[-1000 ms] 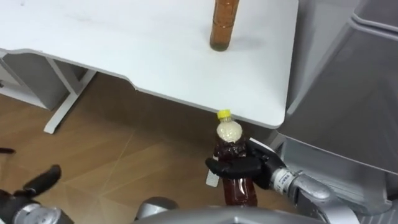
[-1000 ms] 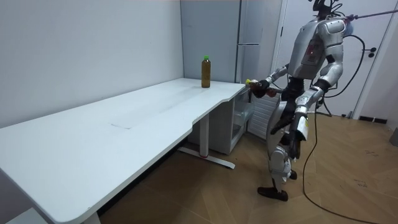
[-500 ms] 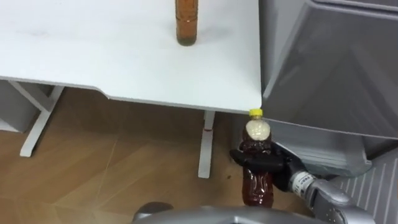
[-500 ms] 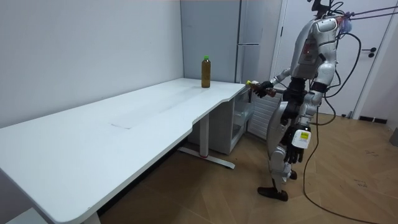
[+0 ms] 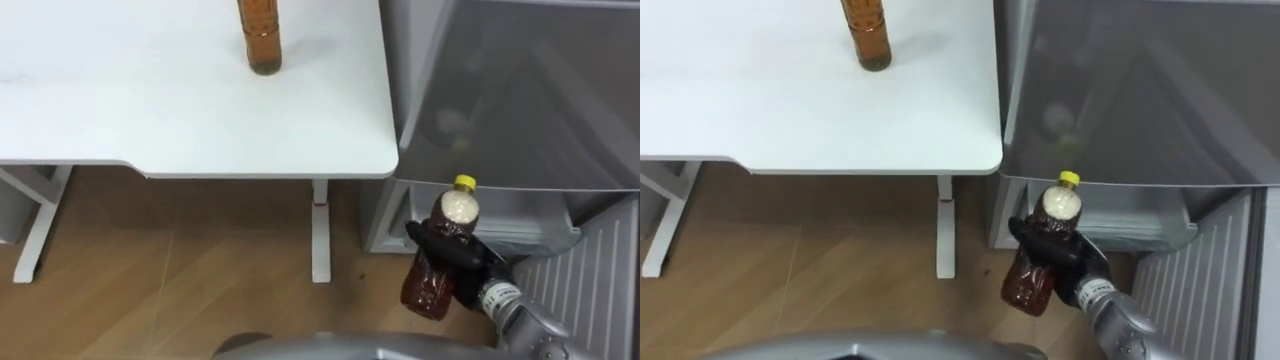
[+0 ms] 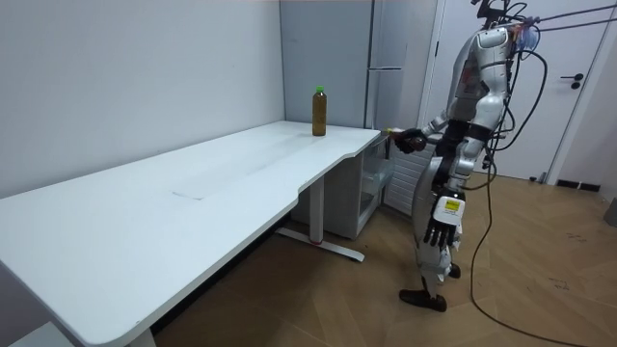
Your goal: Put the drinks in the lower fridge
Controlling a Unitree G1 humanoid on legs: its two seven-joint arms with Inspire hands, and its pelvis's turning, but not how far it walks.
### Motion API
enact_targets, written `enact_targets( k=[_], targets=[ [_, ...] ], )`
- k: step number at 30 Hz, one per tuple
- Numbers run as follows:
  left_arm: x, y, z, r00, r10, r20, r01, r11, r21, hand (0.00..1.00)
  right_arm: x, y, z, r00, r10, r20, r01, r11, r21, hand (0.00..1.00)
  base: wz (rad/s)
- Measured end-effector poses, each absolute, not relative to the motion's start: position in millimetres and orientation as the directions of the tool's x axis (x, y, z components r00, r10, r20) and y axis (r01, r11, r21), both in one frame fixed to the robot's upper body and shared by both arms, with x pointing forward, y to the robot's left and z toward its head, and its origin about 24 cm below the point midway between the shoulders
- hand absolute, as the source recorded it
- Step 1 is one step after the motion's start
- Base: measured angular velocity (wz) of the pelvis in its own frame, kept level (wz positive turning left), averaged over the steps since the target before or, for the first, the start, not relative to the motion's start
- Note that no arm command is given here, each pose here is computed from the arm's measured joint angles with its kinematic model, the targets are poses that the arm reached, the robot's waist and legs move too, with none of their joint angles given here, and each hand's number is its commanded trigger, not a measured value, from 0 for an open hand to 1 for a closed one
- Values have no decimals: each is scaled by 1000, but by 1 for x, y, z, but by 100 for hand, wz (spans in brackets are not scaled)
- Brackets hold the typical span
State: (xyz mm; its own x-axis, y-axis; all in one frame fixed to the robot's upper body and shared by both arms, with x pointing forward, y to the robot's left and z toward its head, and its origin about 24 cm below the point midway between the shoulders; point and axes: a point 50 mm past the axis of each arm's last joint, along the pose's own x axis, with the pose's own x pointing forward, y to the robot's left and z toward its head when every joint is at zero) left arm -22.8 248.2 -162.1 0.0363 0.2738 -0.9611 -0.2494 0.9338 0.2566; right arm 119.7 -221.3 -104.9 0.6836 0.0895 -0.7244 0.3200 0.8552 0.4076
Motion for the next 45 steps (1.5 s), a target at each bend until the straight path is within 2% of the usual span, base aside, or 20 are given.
enact_targets(
  k=[6, 11, 16, 19, 24, 27, 30, 32, 38, 45],
  targets=[
    [-25, 245, -163, 21, 245, -969, -206, 950, 236, 0, 111, -230, -113, 644, -10, -765, 496, 766, 408, 100, 0],
    [-30, 240, -164, 15, 202, -979, -209, 958, 195, 0, 111, -240, -114, 620, -73, -781, 632, 636, 443, 100, 0],
    [-43, 238, -163, -23, 196, -980, -211, 957, 196, 0, 117, -248, -115, 596, -122, -794, 692, 580, 431, 100, 1],
    [-45, 239, -163, -39, 199, -979, -157, 967, 202, 0, 125, -252, -116, 577, -144, -804, 722, 551, 419, 100, 8],
    [-17, 240, -165, 18, 178, -984, -98, 980, 175, 0, 169, -257, -104, 594, -167, -787, 761, 434, 483, 100, 20],
    [3, 244, -164, 65, 186, -980, -60, 981, 182, 0, 197, -260, -96, 597, -169, -784, 788, 310, 533, 100, 12],
    [22, 250, -162, 107, 202, -974, -49, 979, 198, 0, 207, -261, -92, 597, -173, -783, 791, 289, 539, 100, 4],
    [47, 252, -160, 171, 227, -959, -45, 974, 222, 0, 221, -267, -86, 591, -196, -783, 799, 277, 534, 100, 0],
    [80, 253, -155, 273, 244, -930, -9, 968, 251, 0, 240, -272, -75, 597, -213, -774, 802, 202, 563, 100, -3],
    [91, 255, -151, 316, 286, -905, -23, 955, 294, 0, 263, -286, -56, 608, -245, -755, 793, 130, 596, 100, -3]
  ],
)
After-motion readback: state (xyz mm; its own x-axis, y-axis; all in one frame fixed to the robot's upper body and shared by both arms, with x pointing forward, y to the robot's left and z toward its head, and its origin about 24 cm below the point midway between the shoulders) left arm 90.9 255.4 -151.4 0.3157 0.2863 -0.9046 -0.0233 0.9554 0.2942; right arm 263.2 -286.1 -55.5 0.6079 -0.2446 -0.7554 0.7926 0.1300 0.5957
